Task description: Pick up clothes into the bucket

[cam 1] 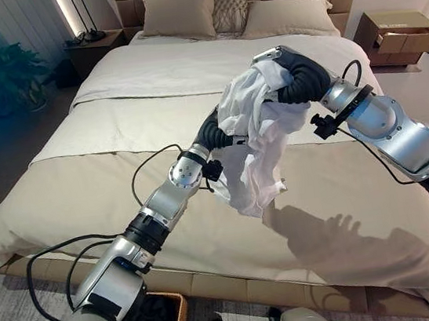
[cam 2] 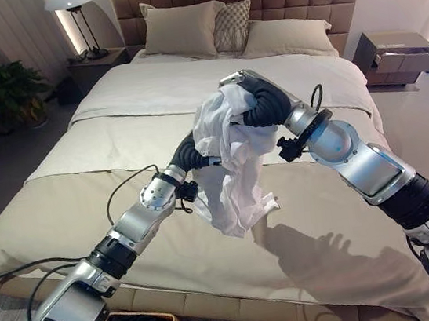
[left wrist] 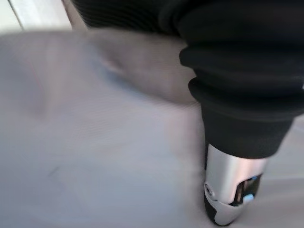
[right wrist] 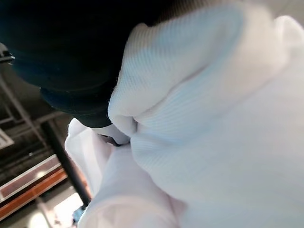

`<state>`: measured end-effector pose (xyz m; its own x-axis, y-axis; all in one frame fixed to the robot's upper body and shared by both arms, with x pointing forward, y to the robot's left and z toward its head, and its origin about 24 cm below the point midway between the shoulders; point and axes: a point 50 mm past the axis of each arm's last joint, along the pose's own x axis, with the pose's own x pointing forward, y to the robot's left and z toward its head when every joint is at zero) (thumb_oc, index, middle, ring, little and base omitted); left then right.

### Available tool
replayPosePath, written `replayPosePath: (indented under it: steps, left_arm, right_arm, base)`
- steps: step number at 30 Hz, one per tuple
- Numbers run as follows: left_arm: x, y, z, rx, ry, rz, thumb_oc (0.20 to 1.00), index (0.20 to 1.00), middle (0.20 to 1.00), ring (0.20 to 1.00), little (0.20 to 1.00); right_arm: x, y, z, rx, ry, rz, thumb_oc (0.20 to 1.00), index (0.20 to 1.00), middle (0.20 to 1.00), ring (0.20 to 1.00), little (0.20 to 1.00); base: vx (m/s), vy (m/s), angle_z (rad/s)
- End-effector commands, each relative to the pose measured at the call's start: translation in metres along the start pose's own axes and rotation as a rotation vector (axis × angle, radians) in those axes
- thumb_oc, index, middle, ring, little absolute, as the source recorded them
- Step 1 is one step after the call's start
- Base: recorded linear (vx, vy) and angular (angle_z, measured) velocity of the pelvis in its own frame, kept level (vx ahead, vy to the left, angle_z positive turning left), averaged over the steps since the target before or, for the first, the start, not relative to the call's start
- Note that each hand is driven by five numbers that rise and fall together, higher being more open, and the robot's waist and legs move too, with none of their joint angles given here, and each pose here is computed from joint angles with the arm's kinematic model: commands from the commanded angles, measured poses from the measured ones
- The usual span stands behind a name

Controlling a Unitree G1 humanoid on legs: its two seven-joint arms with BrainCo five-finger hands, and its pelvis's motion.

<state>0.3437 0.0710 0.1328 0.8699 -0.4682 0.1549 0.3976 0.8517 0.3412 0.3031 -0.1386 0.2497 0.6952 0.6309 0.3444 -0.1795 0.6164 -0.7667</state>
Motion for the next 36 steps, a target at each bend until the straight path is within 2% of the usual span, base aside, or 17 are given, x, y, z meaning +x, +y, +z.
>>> replayPosePath:
  steps: [1, 8, 11, 13, 17, 18, 19, 20, 28, 32, 35, 36]
  left_arm:
    - [0.016, -0.009, 0.018, 0.006, -0.062, -0.046, 1.0, 1.0, 1.0, 1.0, 1.0]
    - [0.011, -0.023, 0.044, -0.144, -0.123, -0.284, 1.0, 1.0, 1.0, 1.0, 1.0]
    - [0.005, -0.019, 0.05, -0.204, -0.121, -0.368, 1.0, 1.0, 1.0, 1.0, 1.0]
    - [0.001, -0.015, 0.051, -0.248, -0.112, -0.399, 0.2, 0.2, 0.2, 0.2, 0.2]
    - [-0.008, -0.004, 0.048, -0.263, -0.1, -0.416, 0.2, 0.2, 0.2, 0.2, 0.2]
    - [-0.01, 0.001, 0.049, -0.272, -0.101, -0.41, 0.2, 0.2, 0.2, 0.2, 0.2]
    - [-0.013, 0.006, 0.047, -0.3, -0.093, -0.407, 0.2, 0.2, 0.2, 0.2, 0.2]
    - [-0.013, 0.006, 0.046, -0.3, -0.093, -0.407, 0.2, 0.2, 0.2, 0.2, 0.2]
    - [-0.025, 0.026, 0.035, -0.568, -0.129, -0.237, 0.2, 0.2, 0.2, 0.2, 0.2]
    - [-0.03, 0.036, 0.032, -0.602, -0.157, -0.159, 0.2, 0.2, 0.2, 0.2, 0.2]
    - [-0.038, 0.052, 0.029, -0.62, -0.198, -0.037, 0.2, 0.2, 0.2, 0.2, 0.2]
    - [-0.039, 0.052, 0.029, -0.62, -0.197, -0.037, 0.2, 0.2, 0.2, 0.2, 0.2]
  right_arm:
    - [0.012, -0.019, 0.046, 0.042, -0.247, -0.063, 0.2, 0.2, 0.2, 0.2, 0.2]
    - [0.011, -0.012, 0.045, 0.082, -0.24, -0.003, 0.2, 0.2, 0.2, 0.2, 0.2]
    - [0.012, -0.01, 0.044, 0.092, -0.233, 0.014, 0.2, 0.2, 0.2, 0.2, 0.2]
    - [0.011, -0.009, 0.041, 0.097, -0.226, 0.024, 0.2, 0.2, 0.2, 0.2, 0.2]
    - [0.009, -0.008, 0.035, 0.086, -0.201, 0.017, 0.2, 0.2, 0.2, 0.2, 0.2]
    - [0.007, -0.01, 0.033, 0.079, -0.194, 0.008, 0.611, 0.611, 0.611, 0.611, 0.611]
    - [0.004, -0.011, 0.029, 0.066, -0.177, -0.004, 0.959, 0.959, 0.959, 0.959, 0.959]
    - [0.004, -0.011, 0.029, 0.066, -0.177, -0.005, 1.0, 1.0, 1.0, 1.0, 1.0]
    - [-0.006, -0.022, 0.017, 0.051, -0.135, -0.132, 1.0, 1.0, 1.0, 1.0, 1.0]
    - [-0.014, -0.03, 0.011, 0.041, -0.11, -0.206, 1.0, 1.0, 1.0, 1.0, 1.0]
    - [-0.031, -0.044, -0.004, 0.044, -0.05, -0.351, 1.0, 1.0, 1.0, 1.0, 1.0]
    - [-0.032, -0.044, -0.004, 0.044, -0.049, -0.351, 1.0, 1.0, 1.0, 1.0, 1.0]
  base:
    - [0.01, 0.002, 0.04]
    - [0.0, 0.002, 0.11]
    - [0.01, 0.003, 0.05]
    - [0.02, 0.005, 0.04]
    - [0.01, 0.003, 0.06]
    - [0.01, 0.009, 0.09]
    - [0.01, 0.009, 0.07]
    - [0.0, 0.009, 0.04]
    - [0.0, 0.001, 0.0]
    - [0.0, 0.0, 0.0]
    - [0.0, 0.0, 0.0]
    - [0.0, -0.001, 0.04]
